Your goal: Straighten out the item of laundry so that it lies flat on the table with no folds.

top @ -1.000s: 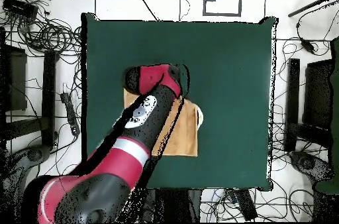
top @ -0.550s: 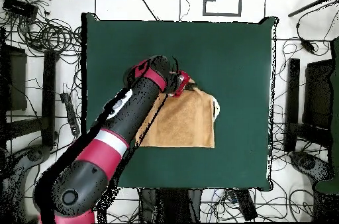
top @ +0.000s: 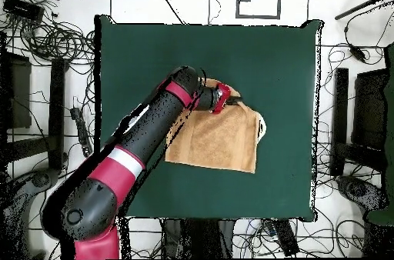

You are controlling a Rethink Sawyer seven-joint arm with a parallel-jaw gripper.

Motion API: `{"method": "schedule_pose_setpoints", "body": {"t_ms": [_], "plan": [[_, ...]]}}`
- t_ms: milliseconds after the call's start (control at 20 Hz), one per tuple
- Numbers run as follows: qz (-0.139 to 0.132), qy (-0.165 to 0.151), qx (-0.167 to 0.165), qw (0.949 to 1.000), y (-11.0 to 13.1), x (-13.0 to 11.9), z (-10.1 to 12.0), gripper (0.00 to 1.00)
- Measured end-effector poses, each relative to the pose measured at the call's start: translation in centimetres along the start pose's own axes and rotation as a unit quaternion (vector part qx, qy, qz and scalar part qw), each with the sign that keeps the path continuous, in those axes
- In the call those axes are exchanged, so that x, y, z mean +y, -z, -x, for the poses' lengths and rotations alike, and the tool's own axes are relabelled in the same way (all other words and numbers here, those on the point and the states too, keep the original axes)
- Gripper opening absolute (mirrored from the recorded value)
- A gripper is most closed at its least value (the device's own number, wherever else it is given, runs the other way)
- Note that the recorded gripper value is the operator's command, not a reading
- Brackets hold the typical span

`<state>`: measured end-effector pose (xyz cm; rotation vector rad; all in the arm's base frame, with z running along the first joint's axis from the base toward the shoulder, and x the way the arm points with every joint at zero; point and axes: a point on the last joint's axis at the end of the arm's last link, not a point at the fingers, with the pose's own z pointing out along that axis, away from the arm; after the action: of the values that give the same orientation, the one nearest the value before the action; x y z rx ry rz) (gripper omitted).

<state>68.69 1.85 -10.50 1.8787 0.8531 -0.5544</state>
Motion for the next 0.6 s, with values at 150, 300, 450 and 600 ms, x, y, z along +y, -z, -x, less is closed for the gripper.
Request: {"method": "schedule_pose_setpoints", "body": {"t_ms": [150, 300, 450, 600], "plan": [[0.013, 0.008, -0.008, 0.9999, -0.6, 0.0, -0.1, 0.0], [0.03, 0.021, -0.021, 0.9991, -1.4, 0.0, -0.2, 0.0], [0.04, 0.031, -0.039, 0.9979, -1.9, 0.0, -0.3, 0.0], [0.046, 0.041, -0.066, 0.9959, -2.2, -0.1, -0.5, 0.0]]}}
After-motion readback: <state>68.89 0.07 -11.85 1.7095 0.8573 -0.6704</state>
